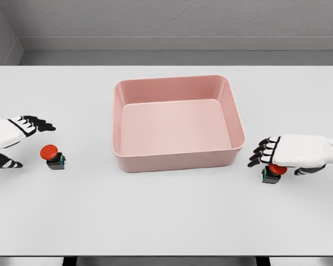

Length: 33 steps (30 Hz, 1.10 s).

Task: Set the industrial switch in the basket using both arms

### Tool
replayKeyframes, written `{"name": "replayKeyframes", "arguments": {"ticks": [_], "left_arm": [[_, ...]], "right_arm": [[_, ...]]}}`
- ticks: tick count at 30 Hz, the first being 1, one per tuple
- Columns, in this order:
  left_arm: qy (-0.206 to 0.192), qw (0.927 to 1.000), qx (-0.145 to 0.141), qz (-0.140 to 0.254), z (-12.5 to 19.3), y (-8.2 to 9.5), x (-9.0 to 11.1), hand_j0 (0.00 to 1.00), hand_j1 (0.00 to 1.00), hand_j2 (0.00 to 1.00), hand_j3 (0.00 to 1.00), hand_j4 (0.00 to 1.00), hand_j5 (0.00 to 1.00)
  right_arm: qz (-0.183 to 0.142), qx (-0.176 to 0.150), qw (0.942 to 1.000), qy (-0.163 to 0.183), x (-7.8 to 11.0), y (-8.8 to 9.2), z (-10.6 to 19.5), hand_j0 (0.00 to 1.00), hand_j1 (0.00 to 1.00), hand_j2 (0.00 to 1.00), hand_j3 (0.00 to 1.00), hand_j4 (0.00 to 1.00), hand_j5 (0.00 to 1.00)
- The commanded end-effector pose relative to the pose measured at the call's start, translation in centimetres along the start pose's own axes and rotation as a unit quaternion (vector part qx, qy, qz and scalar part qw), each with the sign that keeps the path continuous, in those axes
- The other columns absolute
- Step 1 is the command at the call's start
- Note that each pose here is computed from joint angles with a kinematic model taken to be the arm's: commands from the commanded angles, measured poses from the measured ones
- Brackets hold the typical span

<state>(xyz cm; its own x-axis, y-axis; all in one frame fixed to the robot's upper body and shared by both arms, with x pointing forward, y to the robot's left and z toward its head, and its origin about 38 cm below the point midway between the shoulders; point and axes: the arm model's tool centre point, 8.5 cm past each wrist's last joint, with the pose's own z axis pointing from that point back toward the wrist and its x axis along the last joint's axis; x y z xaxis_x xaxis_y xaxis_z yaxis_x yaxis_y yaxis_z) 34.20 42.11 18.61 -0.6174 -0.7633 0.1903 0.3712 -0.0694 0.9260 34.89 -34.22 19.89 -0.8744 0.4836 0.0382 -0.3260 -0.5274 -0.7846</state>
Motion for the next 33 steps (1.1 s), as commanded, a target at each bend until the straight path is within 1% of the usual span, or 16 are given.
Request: {"name": "replayKeyframes", "arguments": {"ticks": [1, 4, 5, 7, 9, 13, 16, 20, 21, 22, 24, 25, 26, 28, 29, 33], "left_arm": [[-0.005, 1.0, 0.001, 0.004, -0.2, -0.1, 0.3, 1.0, 1.0, 1.0, 1.0, 1.0, 1.0], [-0.015, 0.9999, -0.005, 0.006, -0.7, -0.7, 0.9, 1.0, 1.0, 1.0, 1.0, 1.0, 1.0], [-0.017, 0.9998, -0.004, 0.011, -1.0, -1.0, 1.1, 1.0, 1.0, 1.0, 1.0, 1.0, 1.0], [-0.02, 0.9997, -0.002, 0.014, -1.2, -1.2, 1.3, 1.0, 1.0, 1.0, 1.0, 1.0, 1.0], [-0.023, 0.9996, 0.0, 0.017, -1.4, -1.3, 1.4, 1.0, 1.0, 1.0, 1.0, 1.0, 1.0], [-0.03, 0.9994, 0.0, 0.018, -1.9, -1.5, 1.9, 1.0, 1.0, 1.0, 1.0, 1.0, 1.0], [-0.033, 0.9993, -0.002, 0.018, -2.0, -1.6, 2.0, 1.0, 1.0, 1.0, 1.0, 1.0, 1.0], [-0.04, 0.9989, -0.007, 0.022, -2.5, -1.9, 2.5, 0.92, 0.92, 0.92, 0.92, 0.92, 0.92], [-0.041, 0.9989, -0.01, 0.022, -2.5, -2.0, 2.5, 0.91, 0.91, 0.91, 0.91, 0.91, 0.91], [-0.04, 0.9989, -0.009, 0.021, -2.5, -1.9, 2.5, 0.88, 0.88, 0.88, 0.88, 0.88, 0.88], [-0.042, 0.9989, -0.008, 0.02, -2.6, -1.8, 2.6, 0.88, 0.88, 0.88, 0.88, 0.88, 0.88], [-0.042, 0.9989, -0.008, 0.02, -2.6, -1.8, 2.6, 0.87, 0.87, 0.87, 0.87, 0.87, 0.87], [-0.042, 0.9989, -0.008, 0.02, -2.6, -1.8, 2.6, 0.83, 0.83, 0.83, 0.83, 0.83, 0.83], [-0.042, 0.9989, -0.008, 0.02, -2.6, -1.8, 2.6, 0.79, 0.79, 0.79, 0.79, 0.79, 0.79], [-0.042, 0.9989, -0.008, 0.02, -2.6, -1.8, 2.6, 0.79, 0.79, 0.79, 0.79, 0.79, 0.79], [-0.039, 0.9989, -0.01, 0.024, -2.6, -2.0, 2.4, 0.8, 0.8, 0.8, 0.8, 0.8, 0.8]], "right_arm": [[-0.002, -0.002, 1.0, -0.006, 0.2, 0.0, -0.5, 0.94, 0.94, 0.94, 0.94, 0.94, 0.94], [0.005, -0.001, 0.9999, -0.013, 0.4, -0.2, -1.3, 0.9, 0.9, 0.9, 0.9, 0.9, 0.9], [0.006, -0.002, 0.9999, -0.013, 0.4, -0.2, -1.2, 0.89, 0.89, 0.89, 0.89, 0.89, 0.89], [0.007, -0.001, 0.9999, -0.013, 0.4, -0.2, -1.3, 0.84, 0.84, 0.84, 0.84, 0.84, 0.84], [0.009, 0.005, 0.9998, -0.015, 0.5, 0.2, -1.5, 0.82, 0.82, 0.82, 0.82, 0.82, 0.82], [0.015, 0.01, 0.9997, -0.014, 0.5, 0.4, -1.5, 0.67, 0.67, 0.67, 0.67, 0.67, 0.67], [0.016, 0.012, 0.9997, -0.012, 0.5, 0.4, -1.4, 0.62, 0.62, 0.62, 0.62, 0.62, 0.62], [0.017, 0.016, 0.9997, -0.012, 0.6, 0.6, -1.4, 0.6, 0.6, 0.6, 0.6, 0.6, 0.6], [0.018, 0.016, 0.9996, -0.013, 0.6, 0.6, -1.4, 0.6, 0.6, 0.6, 0.6, 0.6, 0.6], [0.017, 0.016, 0.9996, -0.014, 0.7, 0.6, -1.4, 0.59, 0.59, 0.59, 0.59, 0.59, 0.59], [0.022, 0.02, 0.9995, -0.011, 0.6, 0.7, -1.4, 0.53, 0.53, 0.53, 0.53, 0.53, 0.53], [0.021, 0.02, 0.9995, -0.012, 0.6, 0.7, -1.4, 0.53, 0.53, 0.53, 0.53, 0.53, 0.53], [0.022, 0.019, 0.9995, -0.011, 0.6, 0.6, -1.3, 0.53, 0.53, 0.53, 0.53, 0.53, 0.53], [0.022, 0.02, 0.9995, -0.008, 0.5, 0.7, -1.1, 0.52, 0.52, 0.52, 0.52, 0.52, 0.52], [0.021, 0.02, 0.9995, -0.007, 0.5, 0.7, -1.0, 0.49, 0.49, 0.49, 0.49, 0.49, 0.49], [0.024, 0.014, 0.9996, -0.001, 0.2, 0.2, -0.7, 0.45, 0.45, 0.45, 0.45, 0.45, 0.45]]}}
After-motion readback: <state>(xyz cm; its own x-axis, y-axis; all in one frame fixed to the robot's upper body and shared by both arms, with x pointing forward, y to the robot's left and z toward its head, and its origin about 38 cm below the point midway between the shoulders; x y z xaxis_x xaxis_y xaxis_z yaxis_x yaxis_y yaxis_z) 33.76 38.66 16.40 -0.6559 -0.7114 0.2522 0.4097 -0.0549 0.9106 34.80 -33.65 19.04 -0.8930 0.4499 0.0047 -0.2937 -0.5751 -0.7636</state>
